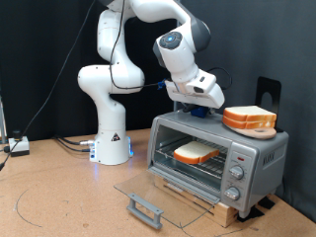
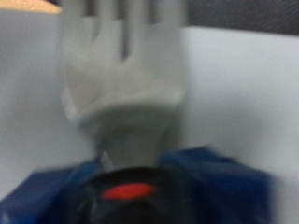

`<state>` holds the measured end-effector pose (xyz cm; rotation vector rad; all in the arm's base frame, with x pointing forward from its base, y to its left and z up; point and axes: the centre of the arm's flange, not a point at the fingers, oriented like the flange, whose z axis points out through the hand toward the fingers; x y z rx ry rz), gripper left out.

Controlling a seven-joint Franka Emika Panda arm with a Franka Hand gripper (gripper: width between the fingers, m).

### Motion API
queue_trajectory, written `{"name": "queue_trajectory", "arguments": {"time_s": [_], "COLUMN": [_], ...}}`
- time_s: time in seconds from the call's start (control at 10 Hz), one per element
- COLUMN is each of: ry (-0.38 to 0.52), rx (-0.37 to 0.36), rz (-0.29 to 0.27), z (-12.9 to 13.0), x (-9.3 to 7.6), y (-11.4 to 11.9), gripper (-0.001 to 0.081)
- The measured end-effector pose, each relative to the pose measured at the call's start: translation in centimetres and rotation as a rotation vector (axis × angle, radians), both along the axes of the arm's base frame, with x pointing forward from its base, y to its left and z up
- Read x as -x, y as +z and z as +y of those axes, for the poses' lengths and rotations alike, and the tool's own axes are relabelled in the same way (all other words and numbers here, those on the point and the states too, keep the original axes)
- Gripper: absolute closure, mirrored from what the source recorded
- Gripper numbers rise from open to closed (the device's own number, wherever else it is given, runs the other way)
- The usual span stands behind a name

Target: Make a piece of toast with the oven

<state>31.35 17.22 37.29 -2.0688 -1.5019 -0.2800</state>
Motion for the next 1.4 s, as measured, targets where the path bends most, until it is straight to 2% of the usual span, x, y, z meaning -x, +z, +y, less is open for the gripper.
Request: {"name": "queue_trajectory", "arguments": {"time_s": [0.2,0.5,0.7,0.8,1.0,1.4], "ry": [0.007,0.005,0.023,0.019,-0.022,-0.105], "rx": [-0.064,-0.144,-0.114,-0.120,-0.111,-0.054], "rz": [-0.062,-0.097,-0.118,-0.115,-0.165,-0.172], "z": [-0.6,-2.2,-3.0,-3.0,-4.5,-10.7], "x": [0.0,0.4,0.8,0.8,-0.1,-1.8], "y": [2.2,6.4,8.3,8.1,7.9,7.6], "gripper": [0.0003,-0.0001,-0.0001,-0.0001,-0.0001,-0.0001]}}
